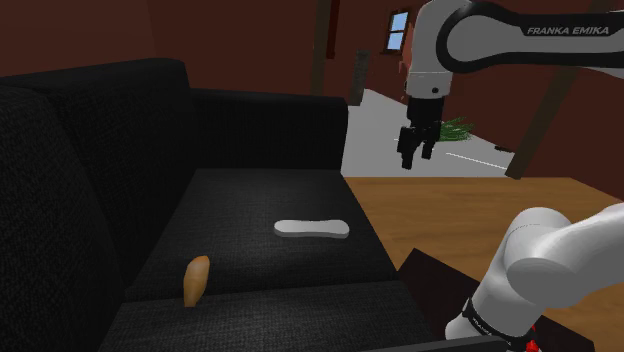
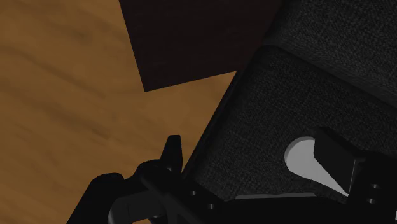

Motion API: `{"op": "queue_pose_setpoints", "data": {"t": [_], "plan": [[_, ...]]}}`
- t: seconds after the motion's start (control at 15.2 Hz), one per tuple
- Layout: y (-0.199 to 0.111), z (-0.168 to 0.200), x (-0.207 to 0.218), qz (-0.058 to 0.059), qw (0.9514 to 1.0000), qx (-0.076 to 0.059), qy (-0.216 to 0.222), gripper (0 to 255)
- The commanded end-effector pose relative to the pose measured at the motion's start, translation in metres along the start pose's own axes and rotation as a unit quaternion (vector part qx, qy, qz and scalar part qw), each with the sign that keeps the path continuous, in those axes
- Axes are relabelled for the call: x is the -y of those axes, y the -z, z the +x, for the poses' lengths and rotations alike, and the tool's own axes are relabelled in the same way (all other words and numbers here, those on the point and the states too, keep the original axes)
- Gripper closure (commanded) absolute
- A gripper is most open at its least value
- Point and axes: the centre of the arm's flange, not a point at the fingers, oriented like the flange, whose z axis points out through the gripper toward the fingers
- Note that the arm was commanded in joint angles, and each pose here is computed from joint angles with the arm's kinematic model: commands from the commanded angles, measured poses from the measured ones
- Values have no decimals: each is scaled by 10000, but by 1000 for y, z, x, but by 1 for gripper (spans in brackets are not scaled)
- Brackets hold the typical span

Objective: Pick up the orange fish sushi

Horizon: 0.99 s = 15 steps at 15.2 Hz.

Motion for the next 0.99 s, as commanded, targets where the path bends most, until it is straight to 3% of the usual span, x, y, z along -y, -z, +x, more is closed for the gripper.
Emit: {"op": "queue_pose_setpoints", "data": {"t": [0.0, 0.92], "plan": [[0, 0, 0, 0, 10000, 0, 0, 0], [-49, 42, 169, 118, 9987, -125, -474, 0]]}}
